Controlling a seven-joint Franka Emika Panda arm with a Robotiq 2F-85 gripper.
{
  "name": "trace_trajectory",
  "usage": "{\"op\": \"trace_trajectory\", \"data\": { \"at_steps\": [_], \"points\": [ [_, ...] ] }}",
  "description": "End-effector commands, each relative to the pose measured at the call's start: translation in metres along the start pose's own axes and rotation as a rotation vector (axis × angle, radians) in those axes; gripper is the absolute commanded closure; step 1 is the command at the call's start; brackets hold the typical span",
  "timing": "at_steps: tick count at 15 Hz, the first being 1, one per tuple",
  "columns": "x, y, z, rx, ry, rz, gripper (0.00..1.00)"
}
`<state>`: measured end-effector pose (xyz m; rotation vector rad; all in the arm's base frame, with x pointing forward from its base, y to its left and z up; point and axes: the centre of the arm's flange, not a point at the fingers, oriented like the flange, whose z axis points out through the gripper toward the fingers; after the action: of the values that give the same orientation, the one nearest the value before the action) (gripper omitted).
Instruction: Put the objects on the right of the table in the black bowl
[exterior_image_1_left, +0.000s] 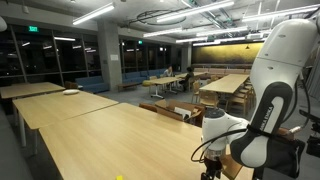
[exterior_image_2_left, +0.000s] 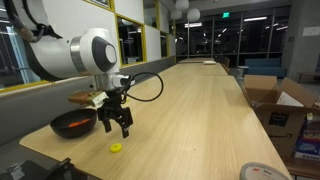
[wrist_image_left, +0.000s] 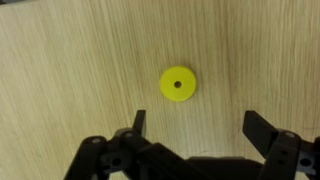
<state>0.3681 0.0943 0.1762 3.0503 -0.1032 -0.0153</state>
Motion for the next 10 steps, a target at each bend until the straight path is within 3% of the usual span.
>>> {"op": "trace_trajectory", "data": {
  "at_steps": [1, 10],
  "points": [
    [-0.019, 0.017, -0.008, 0.029, -0.032, -0.013, 0.00],
    [-0.021, 0.034, 0.001, 0.089, -0.146, -0.004, 0.00]
  ]
}}
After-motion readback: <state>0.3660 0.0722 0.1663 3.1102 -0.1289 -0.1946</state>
